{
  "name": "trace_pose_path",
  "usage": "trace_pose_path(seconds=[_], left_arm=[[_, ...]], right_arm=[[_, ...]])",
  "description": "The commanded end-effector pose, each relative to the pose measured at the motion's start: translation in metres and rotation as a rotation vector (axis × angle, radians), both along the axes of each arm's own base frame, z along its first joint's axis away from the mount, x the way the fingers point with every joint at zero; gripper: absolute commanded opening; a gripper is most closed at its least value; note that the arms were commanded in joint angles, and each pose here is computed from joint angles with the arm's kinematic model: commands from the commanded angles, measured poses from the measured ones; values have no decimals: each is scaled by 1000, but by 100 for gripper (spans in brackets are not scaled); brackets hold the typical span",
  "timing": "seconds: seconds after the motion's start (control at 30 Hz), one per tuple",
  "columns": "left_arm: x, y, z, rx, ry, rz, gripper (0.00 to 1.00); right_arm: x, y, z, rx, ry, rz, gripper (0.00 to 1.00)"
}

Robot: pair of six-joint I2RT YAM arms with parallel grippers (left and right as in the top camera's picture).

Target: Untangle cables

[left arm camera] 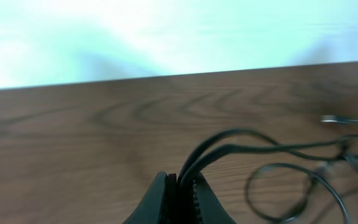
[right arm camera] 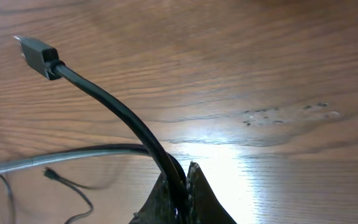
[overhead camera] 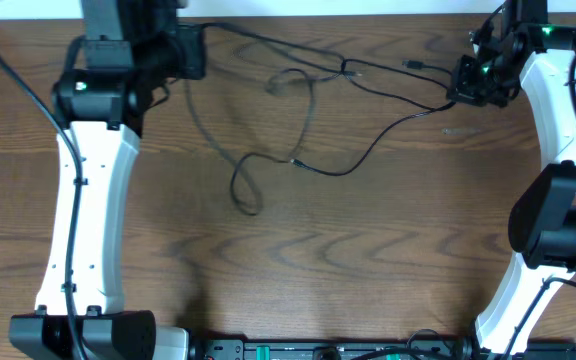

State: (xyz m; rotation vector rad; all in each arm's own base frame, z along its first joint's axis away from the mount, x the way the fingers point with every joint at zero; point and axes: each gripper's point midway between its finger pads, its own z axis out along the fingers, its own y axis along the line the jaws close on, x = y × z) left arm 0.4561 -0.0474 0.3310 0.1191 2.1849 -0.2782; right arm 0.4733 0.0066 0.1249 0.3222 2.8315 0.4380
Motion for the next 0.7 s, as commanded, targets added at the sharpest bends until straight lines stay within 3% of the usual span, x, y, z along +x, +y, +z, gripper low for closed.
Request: trace_pose_path(seconds=[0.0,0.23,0.43,0.67], left_arm=[[-7,81,23,109,-54,290,7],[-17,118,16,147,-13,426,8],[-20,115,11,149,11,416,7],[-22,122,10,155,20,437,7]], right_arm=[[-5,-59,-22,-150,63,-118,1],[-11,-79,-24,-260,88,-146,1],[-7,-45,-22,-136,36,55,4],[-8,-42,-21,-122,36,75,4]])
